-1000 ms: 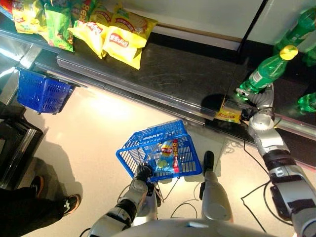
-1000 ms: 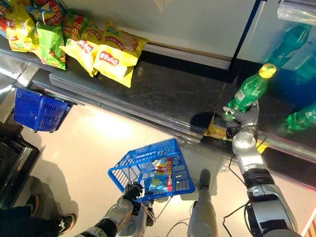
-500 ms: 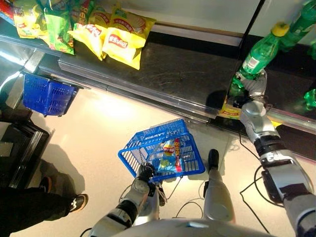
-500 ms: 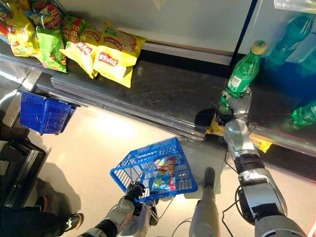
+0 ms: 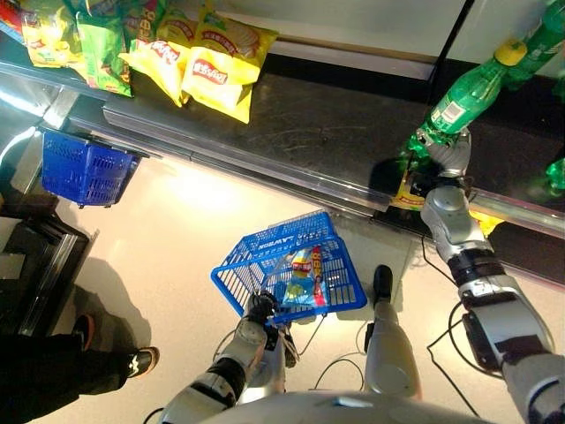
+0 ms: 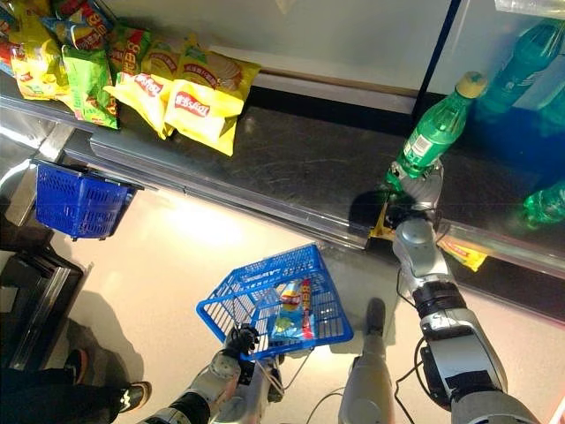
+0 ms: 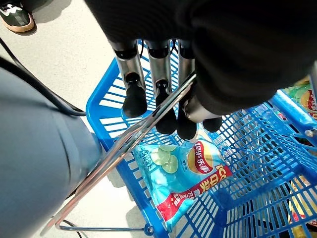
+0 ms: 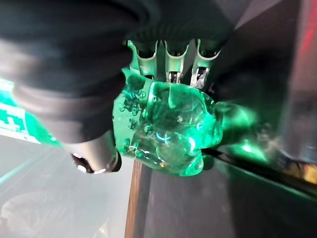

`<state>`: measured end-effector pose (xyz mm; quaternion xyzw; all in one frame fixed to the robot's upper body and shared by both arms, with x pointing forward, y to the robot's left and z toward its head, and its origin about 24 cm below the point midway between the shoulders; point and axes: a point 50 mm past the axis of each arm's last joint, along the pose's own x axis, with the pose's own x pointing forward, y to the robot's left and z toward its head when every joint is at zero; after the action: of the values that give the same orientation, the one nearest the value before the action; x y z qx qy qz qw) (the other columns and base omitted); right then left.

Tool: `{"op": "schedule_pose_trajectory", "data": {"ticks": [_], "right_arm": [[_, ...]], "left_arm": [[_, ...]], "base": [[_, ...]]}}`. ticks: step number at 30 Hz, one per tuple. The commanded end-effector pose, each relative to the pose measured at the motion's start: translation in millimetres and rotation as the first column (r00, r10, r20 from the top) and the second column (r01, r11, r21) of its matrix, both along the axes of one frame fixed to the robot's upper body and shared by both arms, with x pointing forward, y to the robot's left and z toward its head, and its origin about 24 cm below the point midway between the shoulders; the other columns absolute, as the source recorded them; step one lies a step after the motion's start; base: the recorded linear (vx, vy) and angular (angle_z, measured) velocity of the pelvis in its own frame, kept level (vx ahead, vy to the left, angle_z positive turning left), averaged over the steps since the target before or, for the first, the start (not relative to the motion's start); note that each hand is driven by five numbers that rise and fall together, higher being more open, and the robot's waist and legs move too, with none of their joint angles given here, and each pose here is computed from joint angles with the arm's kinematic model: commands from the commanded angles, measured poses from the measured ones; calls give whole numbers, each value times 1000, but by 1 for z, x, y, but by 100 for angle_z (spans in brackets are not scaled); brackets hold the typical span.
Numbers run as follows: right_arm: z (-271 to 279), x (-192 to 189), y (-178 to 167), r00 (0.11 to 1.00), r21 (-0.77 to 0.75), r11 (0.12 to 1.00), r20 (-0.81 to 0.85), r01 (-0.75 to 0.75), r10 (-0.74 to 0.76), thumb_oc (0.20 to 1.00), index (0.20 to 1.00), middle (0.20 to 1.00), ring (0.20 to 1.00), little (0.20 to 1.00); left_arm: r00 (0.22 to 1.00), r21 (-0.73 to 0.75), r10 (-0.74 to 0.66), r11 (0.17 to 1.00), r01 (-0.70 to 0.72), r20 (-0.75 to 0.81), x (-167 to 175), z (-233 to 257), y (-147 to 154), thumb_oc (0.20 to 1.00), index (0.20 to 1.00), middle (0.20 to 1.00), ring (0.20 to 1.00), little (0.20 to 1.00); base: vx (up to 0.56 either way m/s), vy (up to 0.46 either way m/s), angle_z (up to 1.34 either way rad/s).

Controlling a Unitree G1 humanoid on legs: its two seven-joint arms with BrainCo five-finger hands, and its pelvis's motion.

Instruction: Pick up the snacks into the basket

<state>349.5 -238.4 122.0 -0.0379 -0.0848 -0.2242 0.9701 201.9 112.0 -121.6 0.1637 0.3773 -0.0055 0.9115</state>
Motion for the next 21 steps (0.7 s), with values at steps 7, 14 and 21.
{"op": "schedule_pose_trajectory", "data": {"ticks": [7,14,21], "right_arm": [[43,-35,21,908,66,955,336,-288,250,200,200,200,200,200],[66,-78,27,814,-121,913,420,-389,402,200,200,200,200,200],[65,-99,33,765,-159,866,412,-475,495,200,200,200,200,200]], "left_arm": [[987,208,53,978,-20,-152,-34,-20,59,200,200,200,200,200],[977,211,95,976,-54,-189,-36,-22,68,200,200,200,200,200],[969,212,128,974,-82,-213,-41,-25,75,200,200,200,200,200]], "base": [[3,-5,0],[19,-23,0],[8,-6,0]]}}
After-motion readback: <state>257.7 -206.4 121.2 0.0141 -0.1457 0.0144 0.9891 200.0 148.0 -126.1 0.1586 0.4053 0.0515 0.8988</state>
